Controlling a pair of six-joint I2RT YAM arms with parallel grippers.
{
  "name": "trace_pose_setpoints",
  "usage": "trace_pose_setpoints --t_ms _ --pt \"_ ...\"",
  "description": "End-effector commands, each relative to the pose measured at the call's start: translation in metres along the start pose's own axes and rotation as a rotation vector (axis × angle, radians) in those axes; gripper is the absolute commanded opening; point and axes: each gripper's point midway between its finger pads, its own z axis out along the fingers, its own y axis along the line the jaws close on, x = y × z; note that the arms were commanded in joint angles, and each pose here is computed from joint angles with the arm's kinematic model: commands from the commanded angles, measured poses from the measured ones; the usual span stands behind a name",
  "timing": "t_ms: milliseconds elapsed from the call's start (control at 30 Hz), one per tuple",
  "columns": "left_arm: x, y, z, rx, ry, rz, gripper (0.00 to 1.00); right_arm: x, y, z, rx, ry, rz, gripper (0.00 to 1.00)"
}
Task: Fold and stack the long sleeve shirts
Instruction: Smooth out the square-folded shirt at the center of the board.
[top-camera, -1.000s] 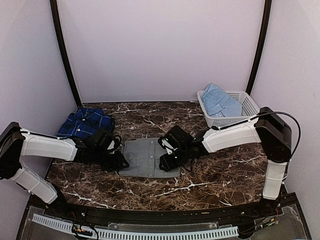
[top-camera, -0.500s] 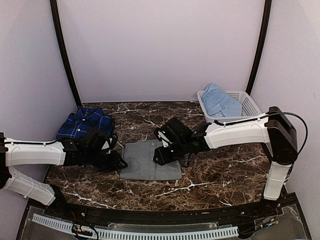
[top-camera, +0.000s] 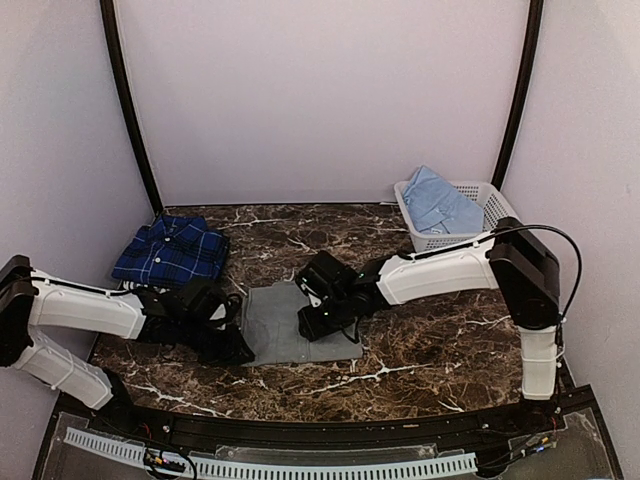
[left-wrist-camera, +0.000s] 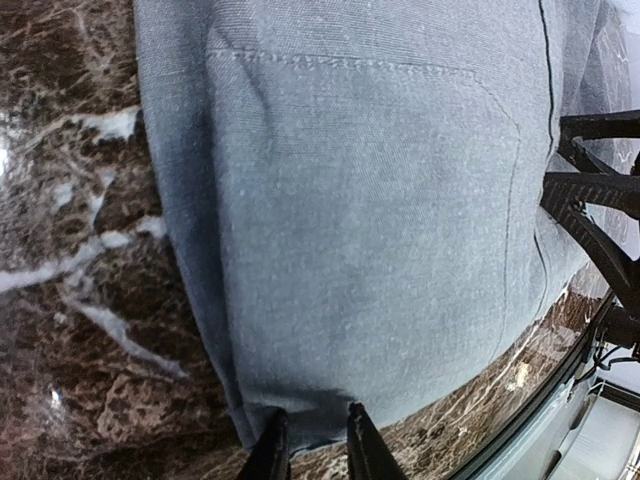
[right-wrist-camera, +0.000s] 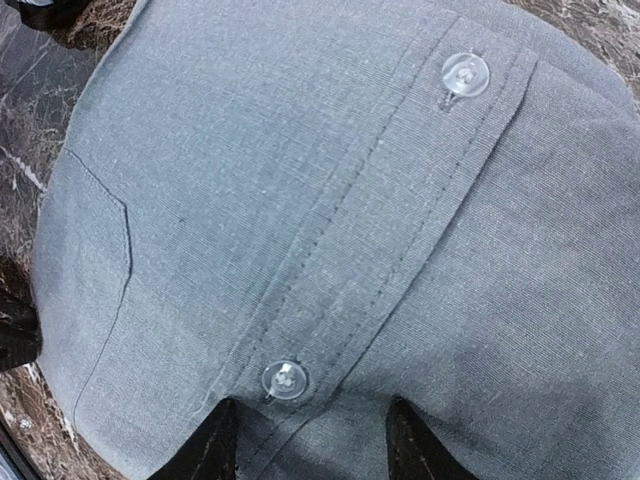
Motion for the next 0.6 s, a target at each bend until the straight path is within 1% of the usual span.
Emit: trace_pose_setpoints --t_ms 0,100,200,400,500,567 --pt "0.003 0.009 -0.019 -0.075 -0.009 -0.01 0.2 0.002 -0.001 0.005 0.041 0.012 -0.027 0.49" --pt "-0.017 -0.003 -0.038 -0.076 -0.093 -0.002 0.22 0.001 0.001 0.0 0.03 0.01 -0.026 0.5" --pt "-0.034 -0.001 -0.048 -0.113 -0.141 -0.006 0.26 -0.009 0.008 -0.015 0.0 -0.029 -0.02 0.54" --pt "-0.062 0.002 -0.045 -0.104 -0.162 -0.015 0.34 -0.033 0.011 -0.054 -0.053 -0.13 0.013 0.54" --pt "-0.072 0.01 -0.037 -0.114 -0.146 -0.024 0.37 -0.032 -0.004 -0.059 -0.049 -0.142 0.045 0.52" --pt "-0.077 0.012 -0.032 -0.119 -0.139 -0.022 0.38 -0.028 -0.015 -0.059 -0.043 -0.137 0.064 0.49"
